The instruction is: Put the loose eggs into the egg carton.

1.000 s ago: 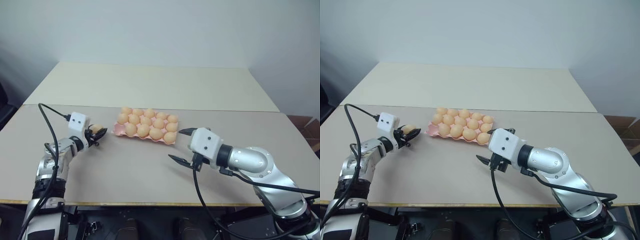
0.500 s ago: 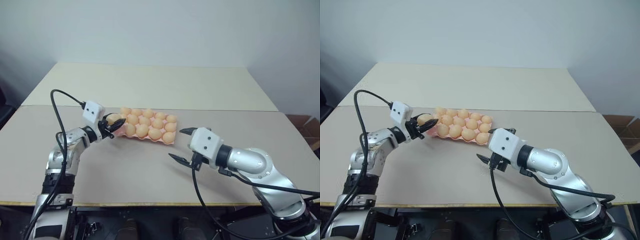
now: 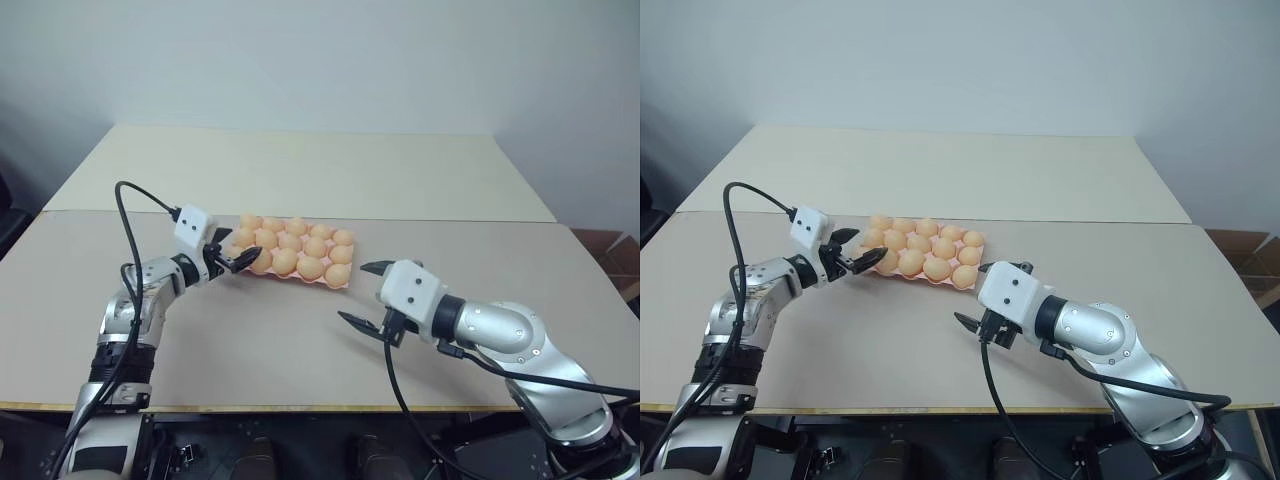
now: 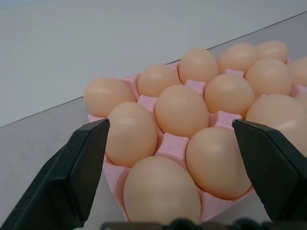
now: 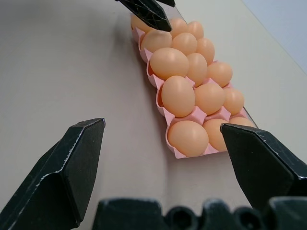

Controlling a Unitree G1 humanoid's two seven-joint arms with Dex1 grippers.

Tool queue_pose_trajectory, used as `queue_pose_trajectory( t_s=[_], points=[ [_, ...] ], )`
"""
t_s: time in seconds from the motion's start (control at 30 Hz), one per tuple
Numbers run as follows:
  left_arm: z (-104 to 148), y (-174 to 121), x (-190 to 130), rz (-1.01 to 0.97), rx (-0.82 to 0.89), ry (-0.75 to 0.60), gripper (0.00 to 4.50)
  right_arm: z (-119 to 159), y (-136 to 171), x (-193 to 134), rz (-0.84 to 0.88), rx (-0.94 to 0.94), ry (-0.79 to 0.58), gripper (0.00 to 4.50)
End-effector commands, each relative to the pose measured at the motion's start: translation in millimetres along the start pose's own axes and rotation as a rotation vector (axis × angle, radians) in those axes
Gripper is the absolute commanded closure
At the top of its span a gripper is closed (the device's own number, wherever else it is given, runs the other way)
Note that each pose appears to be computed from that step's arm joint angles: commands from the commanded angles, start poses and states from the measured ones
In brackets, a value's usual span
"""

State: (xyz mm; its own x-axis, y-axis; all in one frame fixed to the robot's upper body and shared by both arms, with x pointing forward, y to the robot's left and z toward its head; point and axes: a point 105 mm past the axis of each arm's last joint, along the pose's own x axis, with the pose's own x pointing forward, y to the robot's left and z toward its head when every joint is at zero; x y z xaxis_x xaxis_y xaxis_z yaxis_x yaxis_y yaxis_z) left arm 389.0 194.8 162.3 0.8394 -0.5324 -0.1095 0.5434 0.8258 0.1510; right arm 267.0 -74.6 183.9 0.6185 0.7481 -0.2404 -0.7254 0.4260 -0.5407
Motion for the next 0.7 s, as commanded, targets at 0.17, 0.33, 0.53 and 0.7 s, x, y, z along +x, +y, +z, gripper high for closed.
queue_pose_trajectory(
  t_s=[0.17,0.33,0.53,0.7],
  points=[
    [24,1,-46,-0.009,0.018,-0.060,0.03,4,-10,-8,-0.022,-0.037,-0.015,0.00],
    [42,-15,-89,-0.111,-0.025,-0.079,0.03,-1,-25,-16,-0.038,0.025,-0.034,0.00],
    [18,-23,-139,-0.165,0.006,0.115,0.03,-13,-41,-40,-0.007,0.060,-0.029,0.00],
    [9,-19,-162,-0.141,0.050,0.197,0.03,-15,-47,-66,0.075,0.055,-0.008,0.00]
  ],
)
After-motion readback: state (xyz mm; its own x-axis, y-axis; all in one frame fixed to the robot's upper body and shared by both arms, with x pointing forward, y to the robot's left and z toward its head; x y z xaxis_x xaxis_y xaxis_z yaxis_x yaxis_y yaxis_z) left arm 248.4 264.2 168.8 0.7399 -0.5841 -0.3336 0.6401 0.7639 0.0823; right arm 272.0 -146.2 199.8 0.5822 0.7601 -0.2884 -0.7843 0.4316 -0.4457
